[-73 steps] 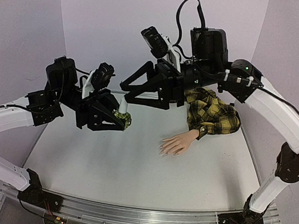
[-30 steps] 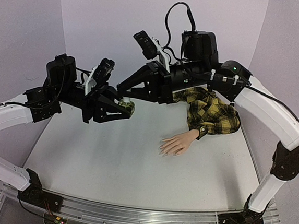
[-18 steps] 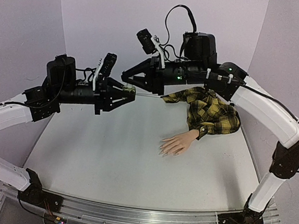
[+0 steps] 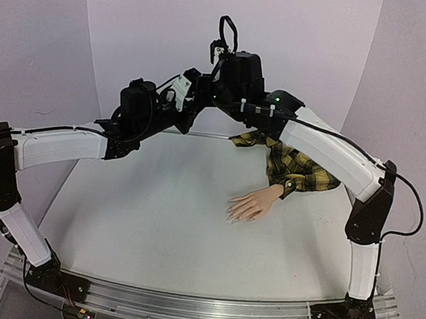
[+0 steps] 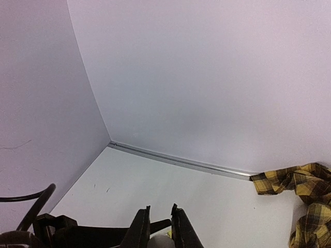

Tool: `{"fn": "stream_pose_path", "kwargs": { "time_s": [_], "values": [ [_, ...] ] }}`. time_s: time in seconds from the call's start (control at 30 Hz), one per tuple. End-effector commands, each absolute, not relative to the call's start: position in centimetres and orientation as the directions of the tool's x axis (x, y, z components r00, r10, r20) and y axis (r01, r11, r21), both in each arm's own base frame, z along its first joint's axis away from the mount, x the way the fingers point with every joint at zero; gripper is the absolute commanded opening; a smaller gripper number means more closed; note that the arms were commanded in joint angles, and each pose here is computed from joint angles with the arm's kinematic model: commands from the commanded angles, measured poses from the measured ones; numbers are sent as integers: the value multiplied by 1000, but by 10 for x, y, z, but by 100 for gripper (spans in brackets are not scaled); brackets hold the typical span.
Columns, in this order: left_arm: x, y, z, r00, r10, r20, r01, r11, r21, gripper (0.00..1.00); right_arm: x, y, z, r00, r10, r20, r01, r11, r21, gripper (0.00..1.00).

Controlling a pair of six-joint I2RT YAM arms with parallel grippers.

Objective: Paint the nails

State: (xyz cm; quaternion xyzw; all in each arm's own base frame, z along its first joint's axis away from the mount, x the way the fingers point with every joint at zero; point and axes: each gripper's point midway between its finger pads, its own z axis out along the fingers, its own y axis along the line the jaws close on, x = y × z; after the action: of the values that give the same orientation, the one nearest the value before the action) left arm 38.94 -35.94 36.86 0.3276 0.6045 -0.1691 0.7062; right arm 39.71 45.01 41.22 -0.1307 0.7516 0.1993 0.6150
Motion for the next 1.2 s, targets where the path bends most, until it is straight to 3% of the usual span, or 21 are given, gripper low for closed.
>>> {"fn": "stream_pose_path", "kwargs": {
  "time_s": [0.0, 0.27, 0.4, 0.47, 0.57, 0.7, 0.77, 0.83, 0.9, 1.0, 1.17],
  "values": [
    [388, -331, 442, 338, 2, -941, 559, 804, 202, 0, 375, 470, 396, -277, -18, -961, -526, 839, 136, 7],
    [353, -335, 424, 230, -58, -971, 709, 693, 126, 0, 356, 446, 445, -274, 37, -961, -636, 743, 210, 71],
    [323, -336, 415, 150, -72, -986, 800, 595, 78, 0, 327, 425, 468, -237, -2, -972, -734, 655, 178, 93],
    [307, -335, 411, 113, -60, -992, 838, 542, 62, 0, 309, 421, 464, -207, -66, -976, -813, 567, 134, 98],
    [277, -341, 417, 84, -52, -995, 911, 408, 55, 0, 283, 411, 461, -126, -139, -982, -932, 356, 70, 98],
    [238, -352, 423, 42, -22, -999, 985, 170, 38, 0, 236, 404, 461, 0, -140, -990, -999, -40, 5, 98],
    [223, -355, 429, 32, -15, -999, 998, 57, 31, 0, 228, 400, 470, 34, -109, -993, -991, -130, -20, 96],
    [211, -357, 429, 10, -1, -1000, 999, -45, 10, 0, 232, 398, 476, 36, -89, -995, -984, -177, -20, 91],
    [204, -360, 431, -15, 10, -1000, 991, -129, -17, 0, 237, 399, 477, 29, -80, -996, -978, -210, -12, 78],
    [204, -361, 430, -56, 18, -998, 983, -173, -58, 0, 233, 400, 474, 41, -70, -997, -963, -270, -20, 62],
    [208, -365, 428, -73, 15, -997, 973, -217, -75, 0, 239, 407, 466, 18, -77, -997, -957, -289, 5, 50]
  ]
}}
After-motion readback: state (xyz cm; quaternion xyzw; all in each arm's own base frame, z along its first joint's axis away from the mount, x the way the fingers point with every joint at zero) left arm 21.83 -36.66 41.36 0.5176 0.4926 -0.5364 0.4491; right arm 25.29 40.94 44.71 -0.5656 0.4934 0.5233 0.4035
